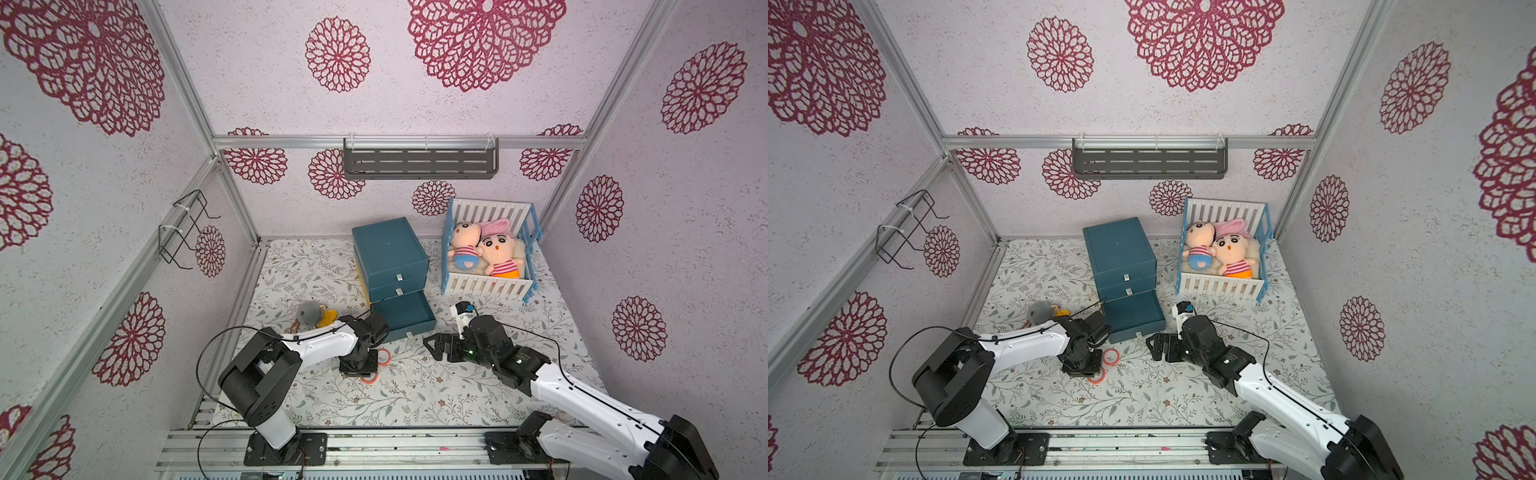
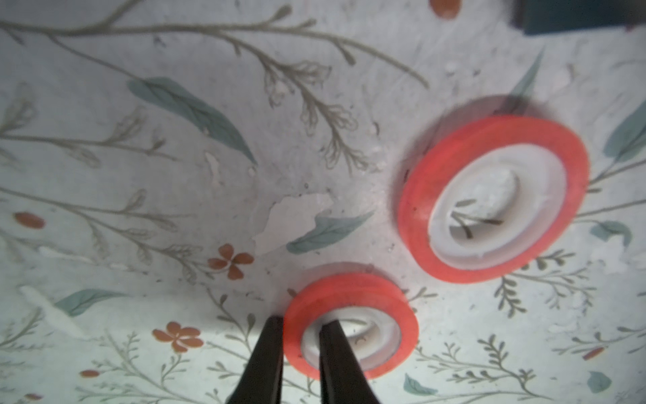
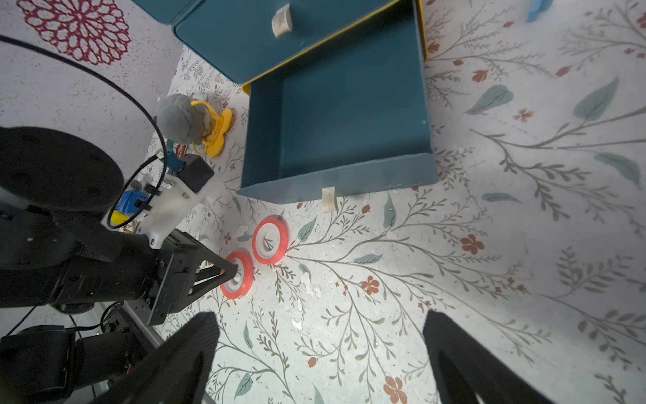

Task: Place the transparent tape into the drawer according to color
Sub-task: Pick up the tape at the center of the board, then place the tape in the drawer.

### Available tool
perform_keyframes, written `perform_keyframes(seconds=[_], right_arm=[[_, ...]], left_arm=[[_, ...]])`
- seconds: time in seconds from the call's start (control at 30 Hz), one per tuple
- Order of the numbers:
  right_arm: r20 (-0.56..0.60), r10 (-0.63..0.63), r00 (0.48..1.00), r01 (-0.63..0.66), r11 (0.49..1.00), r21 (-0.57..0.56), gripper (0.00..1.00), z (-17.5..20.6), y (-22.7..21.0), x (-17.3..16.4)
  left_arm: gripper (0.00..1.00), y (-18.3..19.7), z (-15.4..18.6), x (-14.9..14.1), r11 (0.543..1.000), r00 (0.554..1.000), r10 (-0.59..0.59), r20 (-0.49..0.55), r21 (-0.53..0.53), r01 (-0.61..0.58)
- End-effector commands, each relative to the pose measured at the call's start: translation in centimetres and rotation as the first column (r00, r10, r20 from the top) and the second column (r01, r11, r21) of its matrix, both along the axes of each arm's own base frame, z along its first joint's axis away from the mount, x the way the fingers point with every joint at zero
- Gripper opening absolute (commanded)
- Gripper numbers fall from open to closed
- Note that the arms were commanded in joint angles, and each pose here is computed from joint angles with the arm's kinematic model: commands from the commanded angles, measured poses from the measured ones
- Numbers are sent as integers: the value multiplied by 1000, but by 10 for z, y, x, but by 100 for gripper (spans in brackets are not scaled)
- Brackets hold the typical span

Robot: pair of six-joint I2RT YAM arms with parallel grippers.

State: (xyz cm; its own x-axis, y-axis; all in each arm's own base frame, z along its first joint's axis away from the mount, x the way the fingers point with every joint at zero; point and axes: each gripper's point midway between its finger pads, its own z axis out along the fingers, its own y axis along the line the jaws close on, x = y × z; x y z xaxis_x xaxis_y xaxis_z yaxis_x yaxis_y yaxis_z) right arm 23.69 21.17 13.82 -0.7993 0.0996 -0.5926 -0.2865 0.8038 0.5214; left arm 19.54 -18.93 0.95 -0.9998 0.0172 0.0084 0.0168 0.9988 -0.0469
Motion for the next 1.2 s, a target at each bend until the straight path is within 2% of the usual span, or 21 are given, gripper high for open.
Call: perform_keyframes(seconds=[0.0, 0.17, 0.4, 0.7, 0.93, 1.17], right_arm=[[-2, 3, 1000, -3, 1000, 17, 99, -1, 0, 0], [-2, 6, 1000, -6, 1000, 19, 99, -2, 1, 0], [-5, 2, 1000, -2, 1000, 23, 99, -6, -2, -1], [-5, -6, 1000, 6, 999, 34, 99, -7, -4, -2], [-1, -20, 1000, 20, 999, 44, 99, -5, -8, -3], [6, -35, 999, 34, 998, 58, 99, -1, -12, -3]], left_arm=[[9, -6, -3, 2, 1000, 1000, -17, 0, -9, 17], [0, -5, 3, 2, 1000, 1000, -16, 8, -7, 16], [0, -1, 21, 3, 1000, 999, -7, 39, -5, 7], [0, 0, 62, 13, 1000, 993, -3, 119, -24, 6], [0, -11, 103, 35, 997, 978, 12, 207, -80, 4], [0, -33, 132, 74, 992, 952, 40, 302, -124, -2]])
